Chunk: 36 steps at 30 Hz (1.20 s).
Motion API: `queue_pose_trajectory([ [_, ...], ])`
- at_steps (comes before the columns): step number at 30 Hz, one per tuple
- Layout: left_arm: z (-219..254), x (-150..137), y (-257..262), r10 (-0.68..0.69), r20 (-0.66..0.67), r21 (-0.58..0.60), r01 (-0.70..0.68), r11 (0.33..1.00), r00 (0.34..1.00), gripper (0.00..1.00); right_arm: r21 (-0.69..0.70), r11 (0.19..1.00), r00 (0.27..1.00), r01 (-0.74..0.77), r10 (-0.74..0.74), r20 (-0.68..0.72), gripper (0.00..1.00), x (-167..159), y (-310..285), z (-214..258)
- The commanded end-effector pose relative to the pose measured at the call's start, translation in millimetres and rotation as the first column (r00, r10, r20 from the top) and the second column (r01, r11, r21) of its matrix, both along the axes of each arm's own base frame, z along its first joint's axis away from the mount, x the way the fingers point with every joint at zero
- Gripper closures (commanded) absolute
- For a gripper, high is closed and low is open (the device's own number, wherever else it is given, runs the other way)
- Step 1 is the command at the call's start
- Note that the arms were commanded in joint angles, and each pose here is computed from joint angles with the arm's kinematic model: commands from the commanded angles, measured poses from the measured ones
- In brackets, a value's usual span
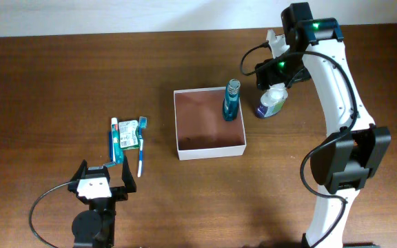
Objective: Pack container
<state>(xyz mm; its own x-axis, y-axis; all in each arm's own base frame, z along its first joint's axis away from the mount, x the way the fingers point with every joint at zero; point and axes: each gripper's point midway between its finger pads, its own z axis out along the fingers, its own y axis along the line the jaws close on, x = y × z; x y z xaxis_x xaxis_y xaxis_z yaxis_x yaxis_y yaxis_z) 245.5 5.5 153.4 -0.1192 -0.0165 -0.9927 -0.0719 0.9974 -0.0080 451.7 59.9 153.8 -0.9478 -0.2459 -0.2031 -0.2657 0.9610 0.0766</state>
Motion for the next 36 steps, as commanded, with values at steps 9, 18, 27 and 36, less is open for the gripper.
queue_pose_trajectory([
  [9, -3, 0, 2, 0.01, -0.005, -0.002, -0.01, 1.0, 1.0, 0.0, 0.08, 0.983, 0.987, -0.163, 0.162, 0.024, 0.2, -5, 16, 10],
  [18, -3, 0, 2, 0.01, -0.005, -0.002, -0.01, 1.0, 1.0, 0.0, 0.037, 0.961, 0.961, -0.275, 0.274, 0.021, 0.21, -10, 12, 8],
  [27, -3, 0, 2, 0.01, -0.005, -0.002, -0.01, 1.0, 1.0, 0.0, -0.037, 0.949, 0.949, -0.314, 0.315, 0.017, 0.3, -7, 0, 6],
  [36, -3, 0, 2, 0.01, -0.005, -0.002, -0.01, 1.0, 1.0, 0.0, -0.061, 0.937, 0.938, -0.345, 0.346, 0.016, 0.33, -7, -3, 6],
])
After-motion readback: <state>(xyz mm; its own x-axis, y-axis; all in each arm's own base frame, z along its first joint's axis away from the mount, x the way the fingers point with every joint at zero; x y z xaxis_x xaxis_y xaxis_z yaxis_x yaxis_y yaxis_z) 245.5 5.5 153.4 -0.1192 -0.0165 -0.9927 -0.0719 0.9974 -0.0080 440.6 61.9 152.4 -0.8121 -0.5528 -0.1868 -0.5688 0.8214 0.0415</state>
